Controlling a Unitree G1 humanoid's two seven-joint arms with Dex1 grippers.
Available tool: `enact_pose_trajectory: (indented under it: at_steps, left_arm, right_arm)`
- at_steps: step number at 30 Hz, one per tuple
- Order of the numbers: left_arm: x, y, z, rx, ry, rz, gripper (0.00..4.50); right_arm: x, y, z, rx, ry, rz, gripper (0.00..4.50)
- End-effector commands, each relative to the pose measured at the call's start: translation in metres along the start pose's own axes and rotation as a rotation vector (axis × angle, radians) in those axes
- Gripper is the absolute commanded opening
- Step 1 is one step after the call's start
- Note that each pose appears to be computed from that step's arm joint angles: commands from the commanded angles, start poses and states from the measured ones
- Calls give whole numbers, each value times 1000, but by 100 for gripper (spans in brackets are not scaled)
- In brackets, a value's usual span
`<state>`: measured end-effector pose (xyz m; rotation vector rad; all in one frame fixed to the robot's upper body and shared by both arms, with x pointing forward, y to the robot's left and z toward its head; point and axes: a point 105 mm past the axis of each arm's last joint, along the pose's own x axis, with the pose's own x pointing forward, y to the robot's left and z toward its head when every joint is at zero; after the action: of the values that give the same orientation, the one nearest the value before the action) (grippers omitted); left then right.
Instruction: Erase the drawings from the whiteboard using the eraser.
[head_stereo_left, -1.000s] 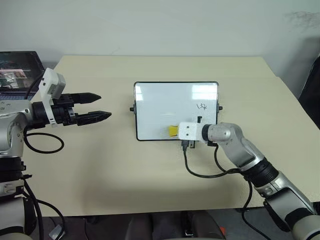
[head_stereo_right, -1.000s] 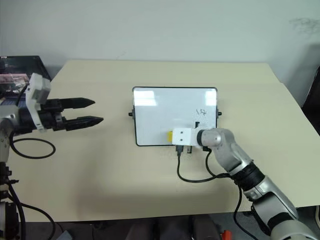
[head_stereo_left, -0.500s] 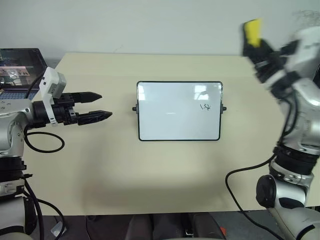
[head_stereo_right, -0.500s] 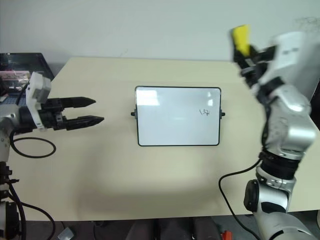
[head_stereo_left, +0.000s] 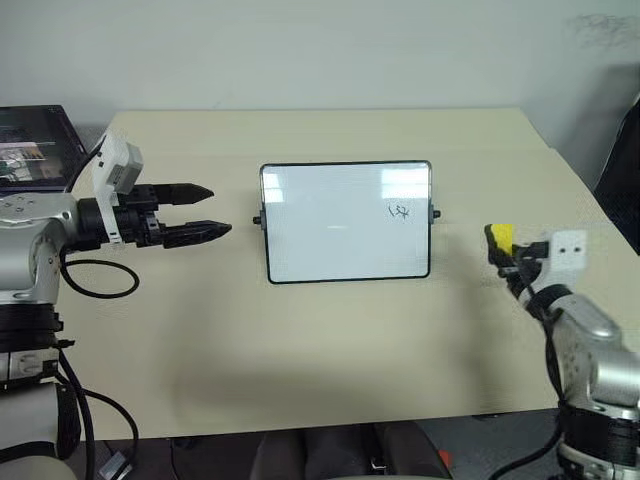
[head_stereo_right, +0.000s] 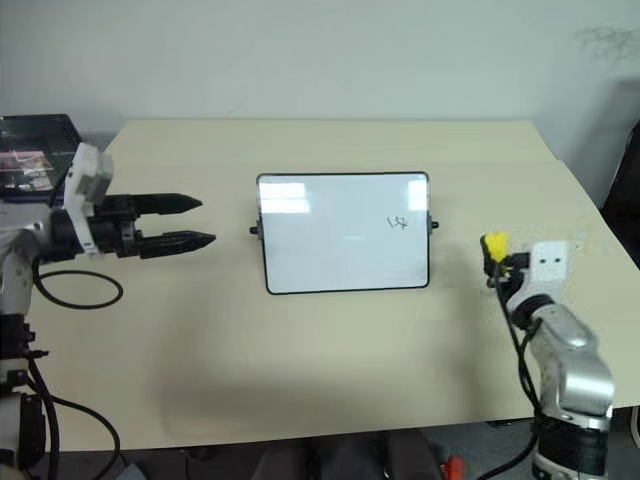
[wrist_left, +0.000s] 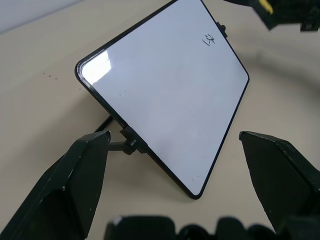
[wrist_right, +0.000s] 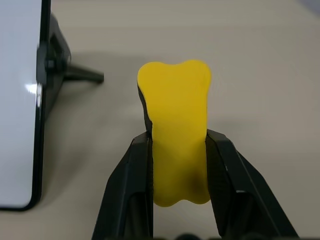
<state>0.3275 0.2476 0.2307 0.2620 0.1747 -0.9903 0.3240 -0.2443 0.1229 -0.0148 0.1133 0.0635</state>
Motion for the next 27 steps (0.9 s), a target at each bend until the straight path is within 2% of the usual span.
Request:
enact_pose_trajectory:
  at_steps: [1,7,9,22,23,27]
  left_arm:
    - [-4,1,14,57,-21,8,450]
    - [-6,1,13,57,-22,14,450]
    - [-6,1,13,56,-22,15,450]
    - [-5,2,13,54,-25,18,450]
    - [-5,2,13,53,-25,18,450]
    - [-5,3,13,52,-24,20,450]
  right_arm:
    - [-2,-9,3,-19,-66,-108,107]
    - [-7,9,-6,48,-131,-105,107]
    - [-7,13,-11,67,-116,-103,107]
    - [-2,13,-12,64,-102,-101,107]
    - [-2,13,-7,52,-118,-95,107]
    - [3,36,47,-47,-269,24,107]
